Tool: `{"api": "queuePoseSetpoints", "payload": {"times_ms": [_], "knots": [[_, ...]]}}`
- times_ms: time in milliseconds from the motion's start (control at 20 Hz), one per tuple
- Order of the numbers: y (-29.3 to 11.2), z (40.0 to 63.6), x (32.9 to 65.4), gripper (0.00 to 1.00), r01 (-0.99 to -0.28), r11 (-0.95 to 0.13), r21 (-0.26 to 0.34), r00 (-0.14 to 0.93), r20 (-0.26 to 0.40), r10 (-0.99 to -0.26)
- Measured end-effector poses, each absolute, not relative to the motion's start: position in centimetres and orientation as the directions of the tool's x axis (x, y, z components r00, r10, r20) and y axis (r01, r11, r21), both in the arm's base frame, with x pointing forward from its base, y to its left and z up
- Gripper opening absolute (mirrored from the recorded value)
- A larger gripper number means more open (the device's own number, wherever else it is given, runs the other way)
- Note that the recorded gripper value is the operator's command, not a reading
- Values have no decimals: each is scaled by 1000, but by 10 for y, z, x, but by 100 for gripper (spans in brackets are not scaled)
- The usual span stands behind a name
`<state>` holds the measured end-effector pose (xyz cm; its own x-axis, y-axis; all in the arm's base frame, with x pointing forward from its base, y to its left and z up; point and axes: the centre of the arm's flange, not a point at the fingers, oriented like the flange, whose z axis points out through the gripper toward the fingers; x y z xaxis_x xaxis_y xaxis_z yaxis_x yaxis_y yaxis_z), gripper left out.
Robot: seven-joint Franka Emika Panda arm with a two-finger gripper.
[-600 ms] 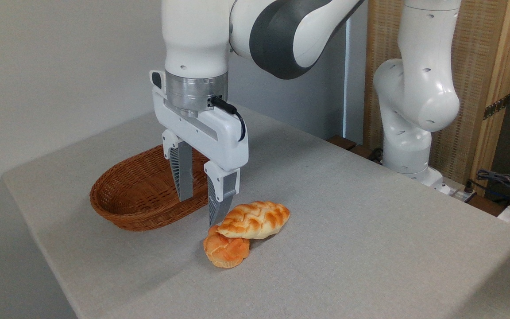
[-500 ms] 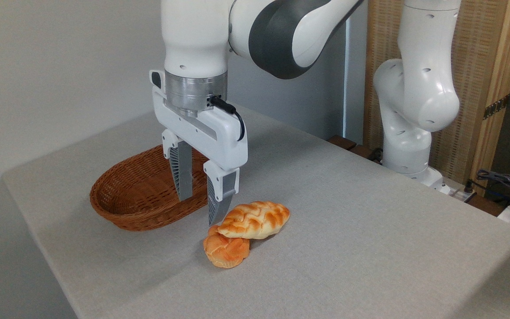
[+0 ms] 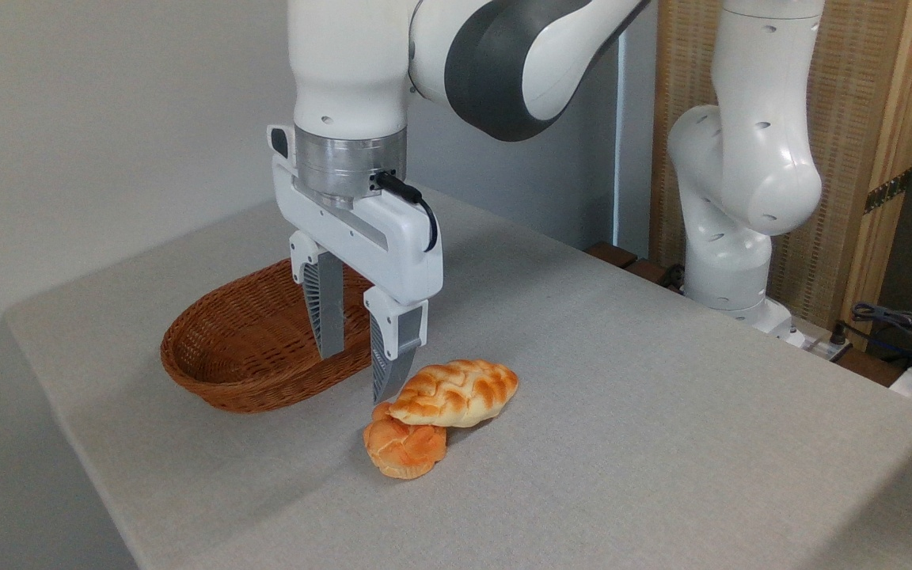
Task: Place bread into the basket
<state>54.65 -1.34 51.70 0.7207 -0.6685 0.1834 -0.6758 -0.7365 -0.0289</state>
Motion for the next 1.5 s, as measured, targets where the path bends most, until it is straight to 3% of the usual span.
{"api": "queuePoseSetpoints", "payload": {"times_ms": [650,1250,1500], "knots": [[-12,521,547,100,-674,-738,-30,722,186,-666],[-11,502,528,100,-679,-728,95,734,49,-677],[-12,476,522,100,-684,-718,133,724,1,-690]]}}
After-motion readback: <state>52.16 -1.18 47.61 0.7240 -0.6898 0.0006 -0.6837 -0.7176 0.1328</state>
